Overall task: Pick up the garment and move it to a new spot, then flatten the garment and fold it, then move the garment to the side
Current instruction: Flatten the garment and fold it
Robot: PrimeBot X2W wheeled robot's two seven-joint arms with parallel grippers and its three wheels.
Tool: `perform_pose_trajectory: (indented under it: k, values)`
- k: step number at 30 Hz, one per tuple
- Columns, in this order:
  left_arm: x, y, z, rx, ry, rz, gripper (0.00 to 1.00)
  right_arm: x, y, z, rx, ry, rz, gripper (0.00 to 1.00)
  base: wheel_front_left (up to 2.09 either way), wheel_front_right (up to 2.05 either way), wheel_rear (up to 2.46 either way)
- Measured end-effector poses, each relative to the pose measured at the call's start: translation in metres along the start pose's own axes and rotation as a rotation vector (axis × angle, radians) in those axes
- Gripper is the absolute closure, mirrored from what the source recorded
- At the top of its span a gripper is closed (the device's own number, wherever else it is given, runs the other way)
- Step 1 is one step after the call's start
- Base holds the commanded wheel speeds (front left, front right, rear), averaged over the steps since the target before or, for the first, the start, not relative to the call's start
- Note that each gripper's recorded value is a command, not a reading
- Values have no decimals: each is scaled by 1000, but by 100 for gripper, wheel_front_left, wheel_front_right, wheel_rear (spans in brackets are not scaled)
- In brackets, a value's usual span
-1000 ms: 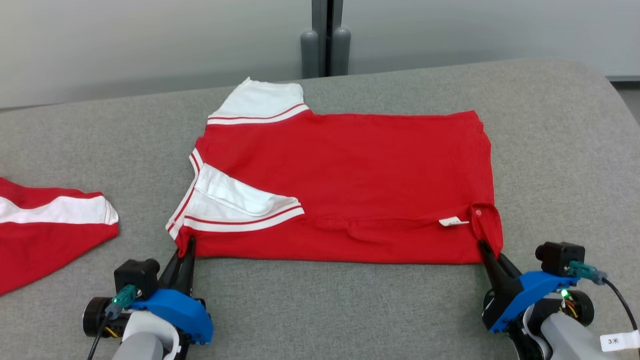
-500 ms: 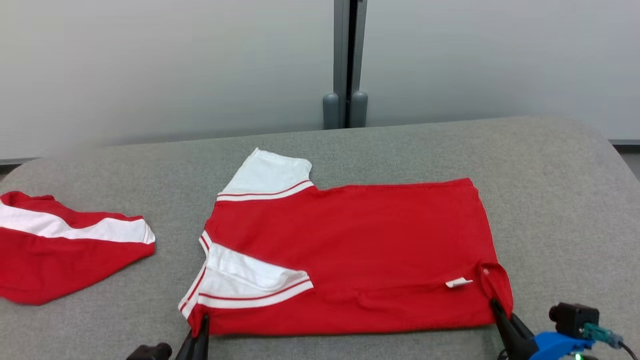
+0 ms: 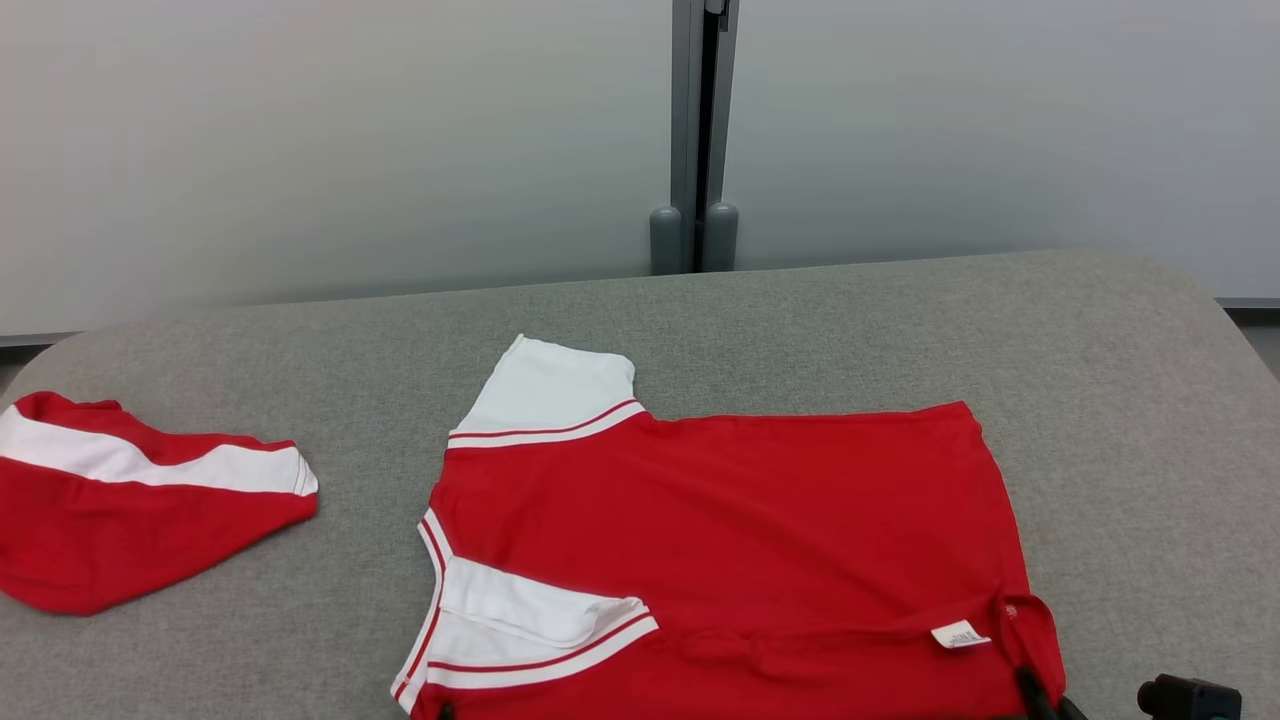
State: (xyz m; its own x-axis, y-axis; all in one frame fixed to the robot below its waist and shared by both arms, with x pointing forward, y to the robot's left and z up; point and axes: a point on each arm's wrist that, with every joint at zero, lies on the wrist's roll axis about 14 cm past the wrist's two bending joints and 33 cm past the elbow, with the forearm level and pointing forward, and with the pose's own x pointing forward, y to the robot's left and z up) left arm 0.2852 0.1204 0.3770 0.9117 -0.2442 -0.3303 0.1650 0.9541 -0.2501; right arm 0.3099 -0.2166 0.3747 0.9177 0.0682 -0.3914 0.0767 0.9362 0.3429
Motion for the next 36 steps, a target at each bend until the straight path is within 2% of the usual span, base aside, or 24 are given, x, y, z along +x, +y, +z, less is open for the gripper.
perform_pose_trajectory:
  k: [1, 2, 6, 12, 22, 30, 36]
  values:
    - [0, 1, -1, 4, 3, 2, 84, 0, 1, -2, 3, 6, 1, 13, 0, 0, 0]
    - [0, 2, -1, 7, 3, 5, 0, 1, 3, -2, 8, 6, 1, 0, 0, 0, 0]
    - [3, 10, 12, -2, -35, 35, 0, 3, 4, 5, -8, -24, 0, 0, 0, 0, 0]
    - [12, 19, 62, 16, -186, 66, 0, 9, 8, 49, -54, -168, 18, 0, 0, 0, 0]
    - [14, 28, 133, 133, -388, 112, 0, 9, 52, 118, -76, -412, 103, 0, 0, 0, 0]
    - [15, 30, 157, 186, -450, 127, 0, 5, 78, 130, -115, -477, 145, 0, 0, 0, 0]
    - [17, 32, 156, 203, -444, 135, 0, 2, 86, 128, -142, -484, 156, 0, 0, 0, 0]
